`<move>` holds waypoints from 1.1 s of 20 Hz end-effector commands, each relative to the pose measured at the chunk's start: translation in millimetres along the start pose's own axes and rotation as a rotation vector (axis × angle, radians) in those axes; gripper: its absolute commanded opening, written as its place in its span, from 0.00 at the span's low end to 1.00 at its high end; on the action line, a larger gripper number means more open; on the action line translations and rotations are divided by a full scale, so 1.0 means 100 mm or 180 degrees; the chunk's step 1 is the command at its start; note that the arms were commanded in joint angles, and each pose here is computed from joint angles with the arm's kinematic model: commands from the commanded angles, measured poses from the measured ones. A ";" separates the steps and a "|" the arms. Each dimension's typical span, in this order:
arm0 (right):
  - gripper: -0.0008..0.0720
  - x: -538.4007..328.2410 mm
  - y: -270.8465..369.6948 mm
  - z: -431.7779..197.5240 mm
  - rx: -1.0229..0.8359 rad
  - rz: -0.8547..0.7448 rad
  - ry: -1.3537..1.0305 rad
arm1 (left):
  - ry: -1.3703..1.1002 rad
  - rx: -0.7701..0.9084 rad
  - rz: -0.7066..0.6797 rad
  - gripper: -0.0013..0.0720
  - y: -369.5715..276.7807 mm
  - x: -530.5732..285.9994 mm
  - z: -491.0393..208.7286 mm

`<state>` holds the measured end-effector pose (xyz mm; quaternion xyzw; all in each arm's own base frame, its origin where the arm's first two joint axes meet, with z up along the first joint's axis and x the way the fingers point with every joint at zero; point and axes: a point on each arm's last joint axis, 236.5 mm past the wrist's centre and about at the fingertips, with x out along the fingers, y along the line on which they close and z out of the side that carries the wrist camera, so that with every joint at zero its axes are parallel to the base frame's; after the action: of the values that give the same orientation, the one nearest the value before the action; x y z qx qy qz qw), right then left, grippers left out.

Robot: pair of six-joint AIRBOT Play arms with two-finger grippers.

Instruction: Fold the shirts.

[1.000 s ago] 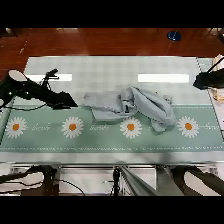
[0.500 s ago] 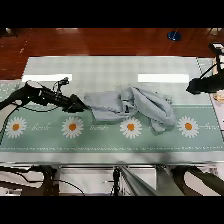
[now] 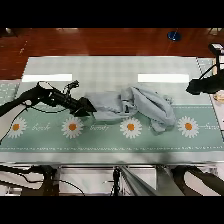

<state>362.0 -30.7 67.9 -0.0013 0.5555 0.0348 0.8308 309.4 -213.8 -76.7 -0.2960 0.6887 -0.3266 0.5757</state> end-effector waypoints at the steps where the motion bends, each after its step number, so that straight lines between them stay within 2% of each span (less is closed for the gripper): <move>1: 0.63 0.00 0.00 0.00 0.0000 -0.0003 0.0005 | 0.0027 -0.0077 0.0068 0.94 -0.03 0.13 -0.01; 6: 0.63 0.00 -0.01 0.00 -0.0001 -0.0006 0.0005 | 0.0169 -0.0204 0.0181 0.93 -0.03 0.45 -0.10; 7: 0.63 0.00 0.00 -0.01 0.0001 -0.0004 0.0008 | 0.0095 -0.0240 0.0222 0.82 -0.02 0.49 -0.05; 8: 0.63 0.00 0.00 -0.01 -0.0001 -0.0002 0.0019 | 0.0001 -0.0248 0.0212 0.61 -0.04 0.51 0.02; 9: 0.63 0.00 0.00 -0.02 0.0000 0.0000 0.0028 | -0.0069 -0.0254 0.0168 0.34 -0.09 0.51 0.08; 10: 0.63 0.00 -0.01 -0.04 0.0001 -0.0013 0.0054 | -0.0109 -0.0200 0.0135 0.13 -0.14 0.49 0.13; 11: 0.63 0.00 -0.08 -0.08 0.0011 -0.0102 0.0102 | -0.0096 -0.0061 0.0110 0.06 -0.20 0.47 0.15; 12: 0.67 0.00 -0.19 -0.13 0.0024 -0.0249 0.0189 | -0.0068 0.0036 0.0076 0.06 -0.27 0.44 0.16; 13: 0.78 0.02 -0.32 -0.22 0.0061 -0.0349 0.0311 | -0.0048 0.0099 0.0045 0.06 -0.33 0.41 0.17; 14: 0.80 0.07 -0.39 -0.34 0.0191 -0.0312 0.0455 | -0.0031 0.0158 0.0025 0.06 -0.38 0.38 0.17; 18: 0.81 0.44 -0.31 -0.82 0.0964 0.0524 0.0740 | 0.0069 0.0254 -0.0024 0.06 -0.45 0.35 0.11; 22: 0.81 0.68 0.23 -1.15 0.1053 0.1373 0.0844 | 0.0095 0.0261 -0.0034 0.06 -0.45 0.35 0.09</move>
<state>292.9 -45.3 -22.5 0.1773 0.6545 0.0497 0.7333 316.1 -269.2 -65.4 -0.2736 0.6813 -0.3553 0.5786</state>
